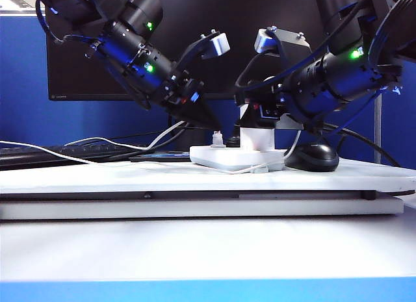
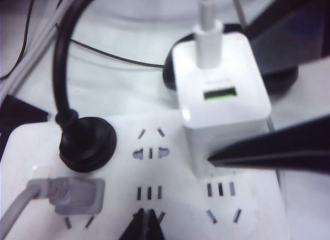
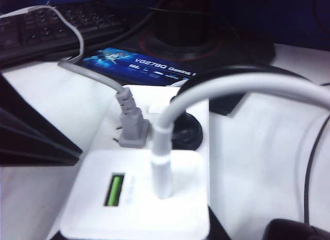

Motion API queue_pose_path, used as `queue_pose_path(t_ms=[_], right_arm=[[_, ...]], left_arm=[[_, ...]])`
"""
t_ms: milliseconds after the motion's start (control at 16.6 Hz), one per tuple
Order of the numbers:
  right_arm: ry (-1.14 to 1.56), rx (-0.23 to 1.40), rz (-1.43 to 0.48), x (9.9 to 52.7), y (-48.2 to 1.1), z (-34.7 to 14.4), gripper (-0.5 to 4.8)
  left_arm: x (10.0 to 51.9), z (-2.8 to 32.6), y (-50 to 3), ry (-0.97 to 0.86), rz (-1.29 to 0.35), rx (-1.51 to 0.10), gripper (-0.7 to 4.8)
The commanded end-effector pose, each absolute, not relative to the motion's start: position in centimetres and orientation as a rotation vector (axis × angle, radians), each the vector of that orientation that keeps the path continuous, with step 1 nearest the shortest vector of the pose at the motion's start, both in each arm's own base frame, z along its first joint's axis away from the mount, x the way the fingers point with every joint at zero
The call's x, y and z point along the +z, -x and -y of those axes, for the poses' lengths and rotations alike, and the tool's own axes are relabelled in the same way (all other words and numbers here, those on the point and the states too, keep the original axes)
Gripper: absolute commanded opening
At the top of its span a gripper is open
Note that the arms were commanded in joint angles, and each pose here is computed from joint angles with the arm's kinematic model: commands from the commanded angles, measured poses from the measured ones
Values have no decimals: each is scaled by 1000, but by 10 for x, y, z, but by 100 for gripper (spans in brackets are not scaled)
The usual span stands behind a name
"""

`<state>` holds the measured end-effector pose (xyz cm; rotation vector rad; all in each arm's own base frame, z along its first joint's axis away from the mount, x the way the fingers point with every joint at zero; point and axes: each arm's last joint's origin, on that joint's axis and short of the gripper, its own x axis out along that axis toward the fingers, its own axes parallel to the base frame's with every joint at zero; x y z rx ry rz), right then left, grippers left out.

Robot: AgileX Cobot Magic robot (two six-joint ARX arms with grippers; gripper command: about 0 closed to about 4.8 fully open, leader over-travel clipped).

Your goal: Unplug the white charger from the socket, then place it next to the socket.

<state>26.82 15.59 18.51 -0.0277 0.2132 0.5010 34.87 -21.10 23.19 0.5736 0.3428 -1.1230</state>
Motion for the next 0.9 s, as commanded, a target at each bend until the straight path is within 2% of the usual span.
queue_pose_path(t_ms=[60, 301, 422, 663, 903], right_arm=[[52, 571, -186, 188, -267, -159, 20], [49, 601, -186, 189, -267, -160, 20], [48, 613, -188, 188, -266, -160, 20], [48, 613, -189, 188, -266, -160, 20], [48, 614, -189, 188, -266, -160, 19]], left_arm=[[234, 213, -348, -619, -270, -1196, -6], [224, 215, -351, -673, -246, -1225, -6], [213, 217, -353, -791, -168, -1287, -5], [213, 219, -357, -829, -106, -1270, -5], [208, 219, -360, -794, -181, -1207, -5]])
